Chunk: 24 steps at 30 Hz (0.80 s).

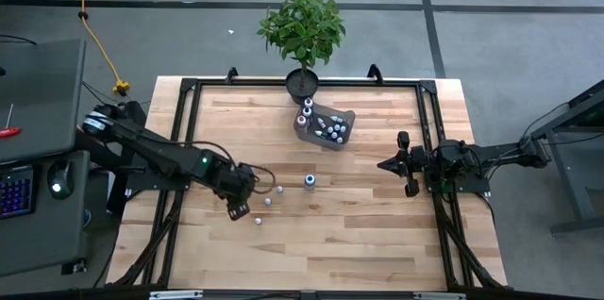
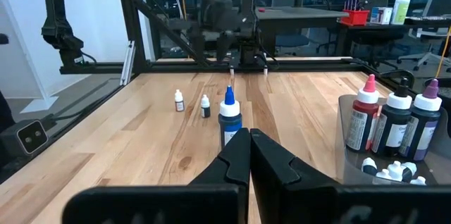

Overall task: Pick & Place food coloring
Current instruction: Put the small brown food coloring bottle into the black bin

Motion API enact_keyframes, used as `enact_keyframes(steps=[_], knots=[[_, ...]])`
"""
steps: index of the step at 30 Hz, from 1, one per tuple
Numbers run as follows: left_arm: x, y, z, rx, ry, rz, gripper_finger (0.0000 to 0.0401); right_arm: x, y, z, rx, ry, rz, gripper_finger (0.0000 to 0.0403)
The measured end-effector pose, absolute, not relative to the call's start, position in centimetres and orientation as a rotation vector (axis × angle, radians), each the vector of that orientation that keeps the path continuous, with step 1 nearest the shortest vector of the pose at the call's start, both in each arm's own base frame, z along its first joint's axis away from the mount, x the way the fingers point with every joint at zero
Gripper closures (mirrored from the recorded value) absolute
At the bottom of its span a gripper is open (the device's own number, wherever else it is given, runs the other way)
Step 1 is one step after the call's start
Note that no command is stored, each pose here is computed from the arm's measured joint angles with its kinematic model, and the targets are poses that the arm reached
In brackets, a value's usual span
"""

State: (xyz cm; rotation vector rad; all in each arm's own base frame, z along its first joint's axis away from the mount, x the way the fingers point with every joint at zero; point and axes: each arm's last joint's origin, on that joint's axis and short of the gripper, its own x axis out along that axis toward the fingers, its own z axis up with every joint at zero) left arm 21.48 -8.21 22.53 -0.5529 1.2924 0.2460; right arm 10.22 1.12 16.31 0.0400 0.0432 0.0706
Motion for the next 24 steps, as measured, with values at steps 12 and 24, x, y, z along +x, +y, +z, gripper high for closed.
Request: enact_keyframes(steps=[12, 24], knots=[[24.4, -12.1, 22.9, -0.450, 1.341, 0.182, 0.0204, 10.2, 1.1, 16.3, 0.040, 0.043, 0.070, 0.0400], [28.6, -14.6, 23.2, -0.486, 1.332, 0.324, 0.0204, 10.2, 1.1, 16.3, 0.040, 0.043, 0.070, 0.0400]])
